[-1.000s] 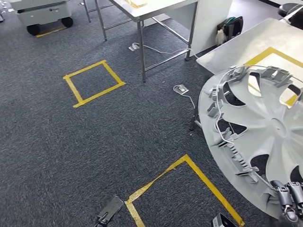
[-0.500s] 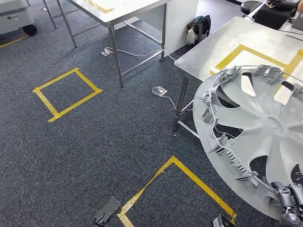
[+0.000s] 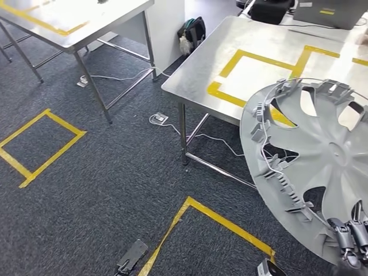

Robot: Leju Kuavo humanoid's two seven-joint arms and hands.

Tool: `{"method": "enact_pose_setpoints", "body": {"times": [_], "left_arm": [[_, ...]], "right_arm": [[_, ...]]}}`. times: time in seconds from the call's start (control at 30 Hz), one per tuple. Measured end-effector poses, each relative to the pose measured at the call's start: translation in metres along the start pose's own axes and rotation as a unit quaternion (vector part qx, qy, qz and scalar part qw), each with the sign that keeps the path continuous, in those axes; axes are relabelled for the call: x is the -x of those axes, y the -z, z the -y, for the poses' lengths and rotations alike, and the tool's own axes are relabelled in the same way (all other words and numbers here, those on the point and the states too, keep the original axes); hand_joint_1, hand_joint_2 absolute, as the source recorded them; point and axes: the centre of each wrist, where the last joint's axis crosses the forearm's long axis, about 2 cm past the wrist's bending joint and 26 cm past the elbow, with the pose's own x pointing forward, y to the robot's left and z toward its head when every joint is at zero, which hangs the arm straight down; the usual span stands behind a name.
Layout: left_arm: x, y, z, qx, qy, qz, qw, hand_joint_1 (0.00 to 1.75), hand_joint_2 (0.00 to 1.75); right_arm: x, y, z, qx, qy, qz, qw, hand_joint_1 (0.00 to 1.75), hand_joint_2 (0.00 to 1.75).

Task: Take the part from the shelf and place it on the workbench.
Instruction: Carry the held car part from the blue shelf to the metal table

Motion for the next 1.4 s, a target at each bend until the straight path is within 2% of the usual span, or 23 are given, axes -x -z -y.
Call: {"method": "enact_pose_setpoints", "body": {"times": [0.63, 0.8, 1.4], "left_arm": [[-0.0014, 0.0002, 0.0027, 0.003, -0.003, 0.001, 1.000, 0.00, 1.75], [-0.0072, 0.0030, 0.0029, 0.003, -0.005, 0.007, 1.000, 0.00, 1.75], [-0.0049, 0.0014, 0.0047, 0.005, -0.009, 0.002, 1.000, 0.00, 1.75]], "right_arm": [[-0.0008, 0.0000, -0.0005, 0.000, 0.002, -0.001, 1.000, 1.75, 1.75], [-0.0021, -0.0002, -0.0004, -0.001, 0.005, 0.000, 1.000, 1.75, 1.75], [-0.0048, 0.0004, -0.0014, 0.000, 0.012, 0.002, 1.000, 1.75, 1.75]]}}
